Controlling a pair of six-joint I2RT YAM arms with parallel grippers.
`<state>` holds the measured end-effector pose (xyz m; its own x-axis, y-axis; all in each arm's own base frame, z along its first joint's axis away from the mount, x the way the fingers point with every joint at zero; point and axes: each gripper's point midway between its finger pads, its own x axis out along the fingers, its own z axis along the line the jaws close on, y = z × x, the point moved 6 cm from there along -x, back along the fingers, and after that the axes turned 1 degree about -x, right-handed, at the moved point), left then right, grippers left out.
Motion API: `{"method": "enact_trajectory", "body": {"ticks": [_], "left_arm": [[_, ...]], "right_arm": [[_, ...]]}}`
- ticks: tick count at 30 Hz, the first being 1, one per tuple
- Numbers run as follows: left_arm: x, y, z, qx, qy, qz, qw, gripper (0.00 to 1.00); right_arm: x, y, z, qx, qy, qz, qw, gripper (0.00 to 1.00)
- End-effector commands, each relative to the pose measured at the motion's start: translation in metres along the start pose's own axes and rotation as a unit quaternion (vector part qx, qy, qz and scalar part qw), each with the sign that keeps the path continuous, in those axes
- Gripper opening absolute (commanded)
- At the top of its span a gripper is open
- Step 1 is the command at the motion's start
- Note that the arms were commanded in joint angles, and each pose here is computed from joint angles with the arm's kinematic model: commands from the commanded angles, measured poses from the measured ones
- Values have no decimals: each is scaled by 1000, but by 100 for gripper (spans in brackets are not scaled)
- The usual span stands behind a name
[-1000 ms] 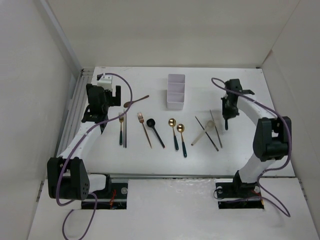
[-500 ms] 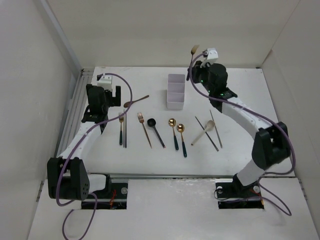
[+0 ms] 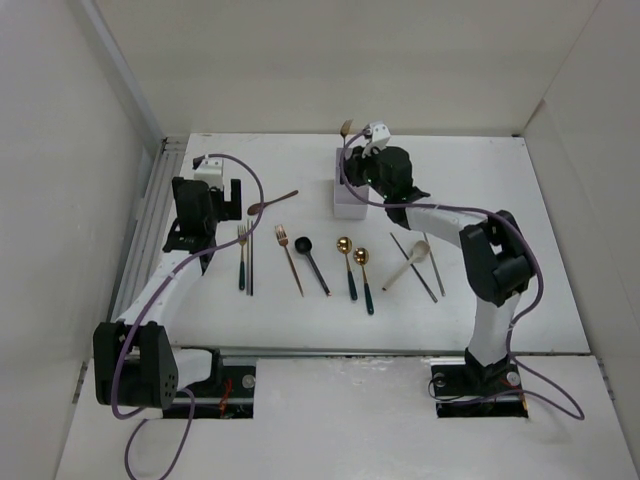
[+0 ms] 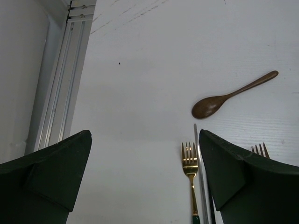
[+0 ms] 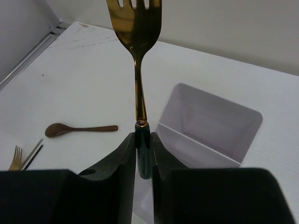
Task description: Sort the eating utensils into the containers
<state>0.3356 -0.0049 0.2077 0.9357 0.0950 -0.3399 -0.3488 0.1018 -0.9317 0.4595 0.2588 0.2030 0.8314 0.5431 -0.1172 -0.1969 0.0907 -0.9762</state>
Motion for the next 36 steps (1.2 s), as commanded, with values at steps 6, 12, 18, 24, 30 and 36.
{"method": "enact_trajectory", "body": {"ticks": [6,12,18,24,30,36], "left_arm": [[-5,-7,0,-14,-4,-21,1000,100],[-5,-9,1,-15,-4,-25,1000,100],[-5,-5,2,-10,-9,-20,1000,100],[-5,-2,1,-10,-9,-20,1000,100],[-6,-1,2,-10,-9,-20,1000,100],[-6,-1,1,-10,-4,-21,1000,100]], "right_arm": [[6,-15,-4,-21,118,-39,992,0],[18,7,2,-60,186,28,980,0],[15,15,-1,-77,215,41,973,0],[18,24,-2,-82,212,63,972,13],[11,23,-1,-82,208,66,972,48],[0,11,11,-81,198,56,975,53]]}}
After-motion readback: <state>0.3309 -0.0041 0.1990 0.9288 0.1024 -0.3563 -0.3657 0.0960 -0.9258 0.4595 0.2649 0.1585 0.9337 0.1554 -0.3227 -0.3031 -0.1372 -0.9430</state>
